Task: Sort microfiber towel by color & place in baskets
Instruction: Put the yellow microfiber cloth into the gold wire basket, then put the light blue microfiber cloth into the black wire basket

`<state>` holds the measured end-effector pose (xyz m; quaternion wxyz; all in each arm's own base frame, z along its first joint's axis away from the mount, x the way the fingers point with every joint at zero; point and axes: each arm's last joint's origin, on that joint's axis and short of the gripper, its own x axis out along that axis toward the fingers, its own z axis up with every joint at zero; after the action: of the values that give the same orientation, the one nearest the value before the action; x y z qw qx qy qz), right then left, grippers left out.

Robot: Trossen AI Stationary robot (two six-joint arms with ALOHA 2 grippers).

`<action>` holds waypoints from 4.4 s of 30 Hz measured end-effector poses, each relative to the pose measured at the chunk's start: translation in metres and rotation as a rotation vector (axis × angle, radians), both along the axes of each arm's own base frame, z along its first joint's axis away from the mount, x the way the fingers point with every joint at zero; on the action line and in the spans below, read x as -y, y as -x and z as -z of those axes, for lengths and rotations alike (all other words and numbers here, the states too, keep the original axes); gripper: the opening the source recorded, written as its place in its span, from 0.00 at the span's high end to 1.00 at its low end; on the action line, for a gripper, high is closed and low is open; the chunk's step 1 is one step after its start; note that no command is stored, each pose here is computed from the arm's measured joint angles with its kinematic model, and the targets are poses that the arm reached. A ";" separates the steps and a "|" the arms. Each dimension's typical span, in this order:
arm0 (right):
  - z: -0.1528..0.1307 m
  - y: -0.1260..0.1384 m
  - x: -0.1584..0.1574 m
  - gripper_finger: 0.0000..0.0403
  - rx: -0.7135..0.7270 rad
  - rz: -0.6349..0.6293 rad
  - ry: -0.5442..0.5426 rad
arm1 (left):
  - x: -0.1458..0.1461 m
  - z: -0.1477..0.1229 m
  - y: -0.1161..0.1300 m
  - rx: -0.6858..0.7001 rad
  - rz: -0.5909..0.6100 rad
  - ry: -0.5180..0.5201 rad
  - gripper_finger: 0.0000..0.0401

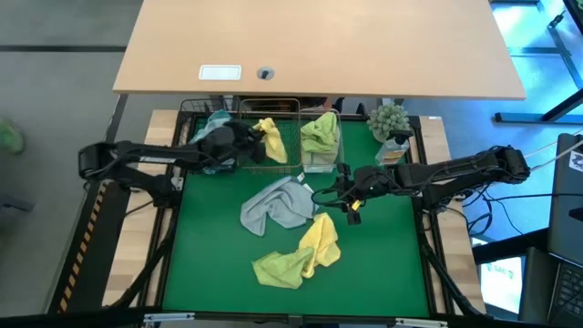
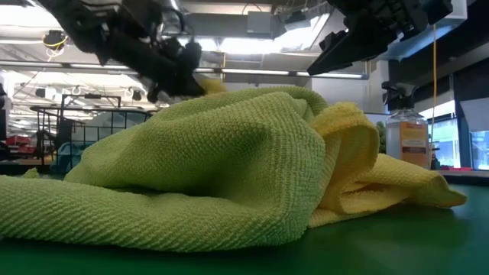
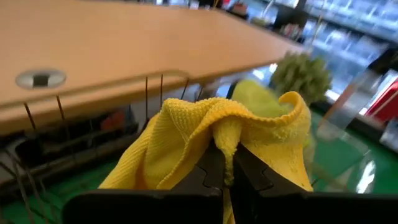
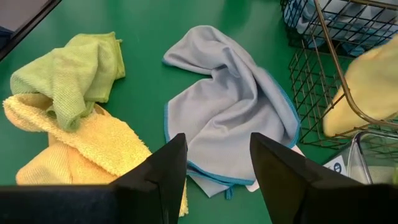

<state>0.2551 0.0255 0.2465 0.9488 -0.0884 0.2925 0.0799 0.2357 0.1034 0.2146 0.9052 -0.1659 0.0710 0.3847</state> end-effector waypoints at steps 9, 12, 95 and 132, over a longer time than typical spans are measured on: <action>0.000 0.000 0.000 0.56 -0.001 0.000 0.000 | -0.015 0.034 -0.008 -0.126 -0.016 0.059 0.91; 0.000 0.000 0.000 0.56 -0.001 0.000 0.000 | -0.016 0.036 -0.009 -0.129 -0.021 0.059 0.87; 0.002 0.001 0.000 0.56 -0.019 -0.001 0.002 | 0.136 0.030 -0.002 -0.354 0.531 0.077 0.55; 0.002 0.001 0.000 0.56 -0.019 -0.001 0.002 | 0.144 0.105 -0.031 -0.439 0.470 0.283 0.86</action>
<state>0.2541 0.0256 0.2448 0.9459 -0.0887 0.3015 0.0808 0.2670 -0.0408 0.1098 0.9002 -0.1823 0.3528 0.1787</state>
